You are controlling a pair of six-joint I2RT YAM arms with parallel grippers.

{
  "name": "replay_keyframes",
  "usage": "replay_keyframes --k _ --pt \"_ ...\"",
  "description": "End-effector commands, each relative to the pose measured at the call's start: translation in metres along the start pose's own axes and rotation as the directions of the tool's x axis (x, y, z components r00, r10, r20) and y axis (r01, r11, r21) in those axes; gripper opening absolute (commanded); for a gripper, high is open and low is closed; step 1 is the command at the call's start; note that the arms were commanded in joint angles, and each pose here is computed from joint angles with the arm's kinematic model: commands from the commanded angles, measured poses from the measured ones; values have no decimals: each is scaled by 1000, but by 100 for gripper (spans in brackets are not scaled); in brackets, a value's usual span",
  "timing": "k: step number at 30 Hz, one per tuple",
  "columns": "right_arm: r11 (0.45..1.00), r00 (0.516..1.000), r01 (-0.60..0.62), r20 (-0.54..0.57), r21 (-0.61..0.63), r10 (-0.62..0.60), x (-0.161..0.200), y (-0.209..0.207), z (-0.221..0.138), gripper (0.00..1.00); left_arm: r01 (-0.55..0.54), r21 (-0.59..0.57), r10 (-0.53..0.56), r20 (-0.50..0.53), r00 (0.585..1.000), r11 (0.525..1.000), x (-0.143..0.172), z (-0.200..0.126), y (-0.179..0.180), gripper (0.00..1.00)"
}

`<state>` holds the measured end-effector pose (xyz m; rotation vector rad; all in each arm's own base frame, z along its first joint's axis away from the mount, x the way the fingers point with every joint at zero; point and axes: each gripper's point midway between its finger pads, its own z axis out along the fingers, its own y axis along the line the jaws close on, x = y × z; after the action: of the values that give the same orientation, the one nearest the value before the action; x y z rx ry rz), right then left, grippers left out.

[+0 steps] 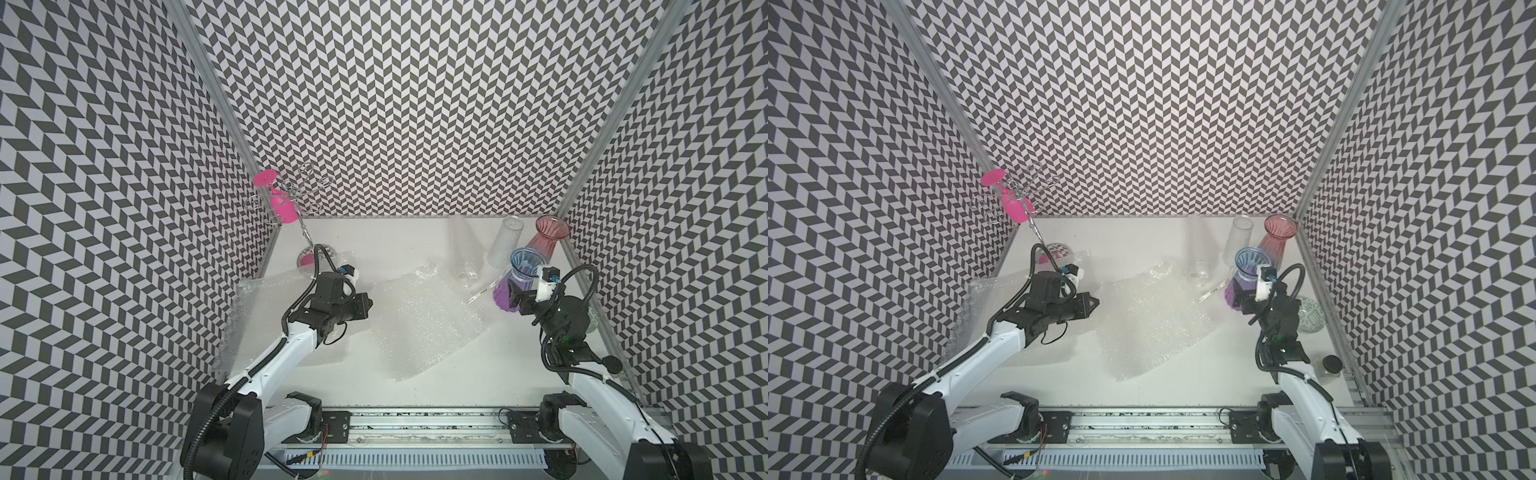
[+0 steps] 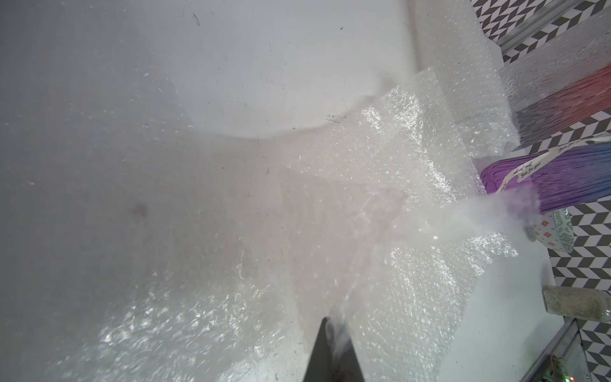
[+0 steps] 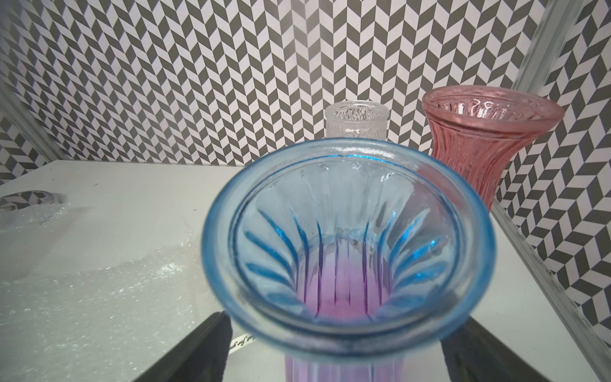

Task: Unwrap the vase from the bubble wrap
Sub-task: Place the vase at the center of the board.

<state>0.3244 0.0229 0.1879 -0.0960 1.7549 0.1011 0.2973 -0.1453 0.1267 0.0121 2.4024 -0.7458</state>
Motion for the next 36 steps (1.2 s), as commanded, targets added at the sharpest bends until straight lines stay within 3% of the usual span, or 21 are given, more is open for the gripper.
replay_keyframes --k 1,7,12,18,23,28,36 --pt "999 999 -34 2 -7 34 -13 2 -11 99 -35 -3 35 27 999 999 -10 -11 0 0" --pt "999 999 -40 2 -36 40 -32 17 -27 99 -55 -23 57 77 995 998 -33 -32 -2 0" --pt "987 998 -42 -56 -157 34 -46 59 -30 99 -82 -32 86 128 988 996 -57 -56 -18 0" --pt "960 988 -53 -157 -274 10 -77 112 -33 99 -84 -200 114 139 984 976 -80 -85 -7 0" --pt "900 991 -7 -122 -437 -51 -105 151 -66 99 -102 -391 174 156 972 915 -105 -106 19 0" --pt "853 989 -7 -128 -522 -70 -96 159 -91 99 -95 -563 182 100 978 821 -115 -119 53 0" --pt "800 993 13 -86 -600 -81 -103 166 -116 99 8 -666 98 121 988 746 -108 -145 116 0"
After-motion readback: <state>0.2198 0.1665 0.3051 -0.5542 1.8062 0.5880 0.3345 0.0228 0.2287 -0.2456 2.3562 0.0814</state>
